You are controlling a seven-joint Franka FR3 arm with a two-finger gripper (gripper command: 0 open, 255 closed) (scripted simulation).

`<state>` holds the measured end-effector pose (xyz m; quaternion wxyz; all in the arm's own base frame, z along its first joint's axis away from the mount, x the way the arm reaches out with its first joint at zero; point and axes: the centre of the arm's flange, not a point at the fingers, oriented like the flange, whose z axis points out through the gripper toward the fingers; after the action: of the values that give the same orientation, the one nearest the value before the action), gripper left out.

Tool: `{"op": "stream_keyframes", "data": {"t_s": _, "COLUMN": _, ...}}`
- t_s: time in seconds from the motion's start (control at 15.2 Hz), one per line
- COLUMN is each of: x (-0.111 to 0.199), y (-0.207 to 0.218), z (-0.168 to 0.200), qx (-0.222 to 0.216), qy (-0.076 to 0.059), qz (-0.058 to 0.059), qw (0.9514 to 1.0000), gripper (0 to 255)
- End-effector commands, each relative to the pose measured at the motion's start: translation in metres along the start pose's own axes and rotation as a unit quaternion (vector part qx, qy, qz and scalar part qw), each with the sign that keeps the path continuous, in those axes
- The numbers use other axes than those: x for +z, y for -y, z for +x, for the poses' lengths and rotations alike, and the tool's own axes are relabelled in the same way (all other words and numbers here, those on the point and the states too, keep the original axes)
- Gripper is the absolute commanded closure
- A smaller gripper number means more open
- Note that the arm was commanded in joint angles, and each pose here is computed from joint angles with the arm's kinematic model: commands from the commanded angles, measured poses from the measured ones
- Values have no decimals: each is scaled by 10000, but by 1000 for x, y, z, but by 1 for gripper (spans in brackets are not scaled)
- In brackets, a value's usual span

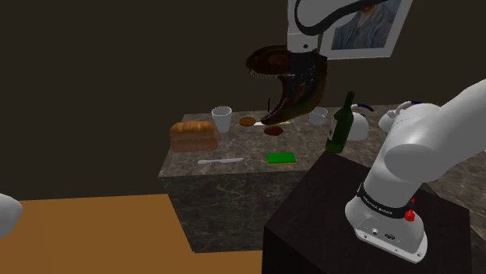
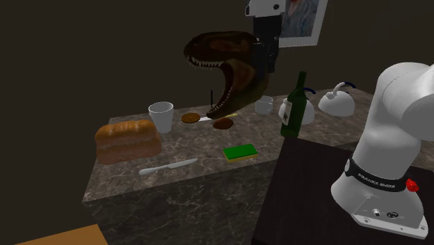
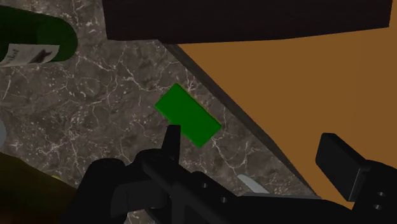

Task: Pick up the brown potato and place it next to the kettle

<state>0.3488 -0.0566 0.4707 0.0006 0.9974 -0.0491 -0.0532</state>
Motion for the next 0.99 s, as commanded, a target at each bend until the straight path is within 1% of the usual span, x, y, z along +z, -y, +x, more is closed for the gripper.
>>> {"op": "stream_keyframes", "data": {"t_s": 0.0, "x": 18, "y": -13, "z": 12, "qx": -130, "qy": -13, "qz": -62, "qw": 9999, "gripper": 0}}
{"op": "stream_keyframes", "data": {"t_s": 0.46, "x": 80, "y": -50, "z": 65, "qx": -551, "qy": -21, "qz": -266, "qw": 9981, "gripper": 0}}
{"op": "stream_keyframes", "data": {"t_s": 0.92, "x": 140, "y": -85, "z": 121, "qx": -971, "qy": -29, "qz": -469, "qw": 9942, "gripper": 0}}
